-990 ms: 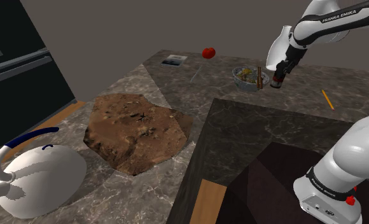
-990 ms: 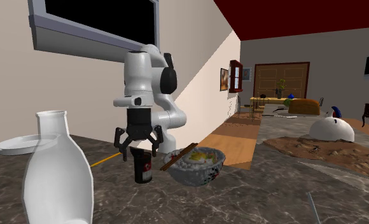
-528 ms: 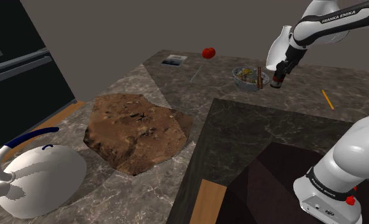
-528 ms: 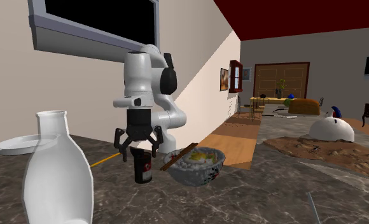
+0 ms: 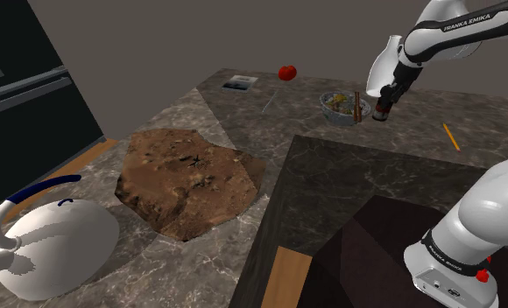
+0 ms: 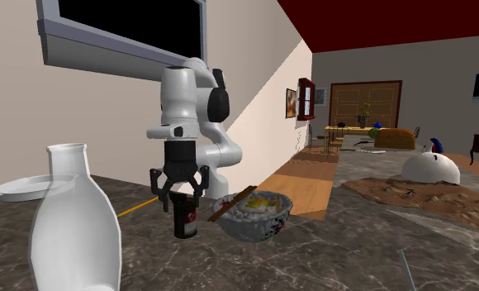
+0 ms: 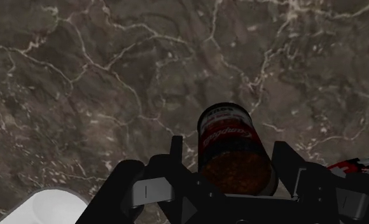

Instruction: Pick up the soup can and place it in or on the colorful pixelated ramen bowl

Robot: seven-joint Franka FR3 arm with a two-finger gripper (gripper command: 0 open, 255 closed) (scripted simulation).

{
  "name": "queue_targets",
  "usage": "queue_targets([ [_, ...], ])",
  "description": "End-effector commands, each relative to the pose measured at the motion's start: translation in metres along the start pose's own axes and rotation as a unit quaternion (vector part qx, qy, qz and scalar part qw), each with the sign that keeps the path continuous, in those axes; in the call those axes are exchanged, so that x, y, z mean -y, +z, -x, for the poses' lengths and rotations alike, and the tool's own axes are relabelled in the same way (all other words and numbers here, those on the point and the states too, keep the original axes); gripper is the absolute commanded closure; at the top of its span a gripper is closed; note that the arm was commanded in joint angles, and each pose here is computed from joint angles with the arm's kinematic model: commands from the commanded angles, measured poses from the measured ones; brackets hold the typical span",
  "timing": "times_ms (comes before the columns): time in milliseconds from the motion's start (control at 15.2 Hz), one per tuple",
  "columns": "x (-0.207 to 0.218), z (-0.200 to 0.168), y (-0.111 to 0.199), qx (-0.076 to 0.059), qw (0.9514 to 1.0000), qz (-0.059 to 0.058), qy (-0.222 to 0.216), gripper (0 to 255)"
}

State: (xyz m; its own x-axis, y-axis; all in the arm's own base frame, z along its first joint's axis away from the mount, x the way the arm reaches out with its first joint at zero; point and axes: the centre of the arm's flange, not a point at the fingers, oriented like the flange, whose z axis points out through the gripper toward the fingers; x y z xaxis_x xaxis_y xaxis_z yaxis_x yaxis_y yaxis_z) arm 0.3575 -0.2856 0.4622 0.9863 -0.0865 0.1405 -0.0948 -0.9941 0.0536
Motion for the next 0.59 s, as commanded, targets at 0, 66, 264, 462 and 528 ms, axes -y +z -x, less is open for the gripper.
queue_targets([
  [0, 0.0, 0.001, 0.002, 0.003, 1.0, -0.001, 0.0, 255],
  [66, 0.001, 0.0, 0.002, 0.003, 1.0, -0.001, 0.0, 255],
  [264, 0.0, -0.002, -0.014, 0.003, 1.0, -0.001, 0.0, 255],
  [462, -0.001, -0.004, -0.03, 0.003, 1.0, -0.001, 0.0, 255],
  [528, -0.001, -0.005, -0.035, 0.003, 1.0, -0.001, 0.0, 255],
])
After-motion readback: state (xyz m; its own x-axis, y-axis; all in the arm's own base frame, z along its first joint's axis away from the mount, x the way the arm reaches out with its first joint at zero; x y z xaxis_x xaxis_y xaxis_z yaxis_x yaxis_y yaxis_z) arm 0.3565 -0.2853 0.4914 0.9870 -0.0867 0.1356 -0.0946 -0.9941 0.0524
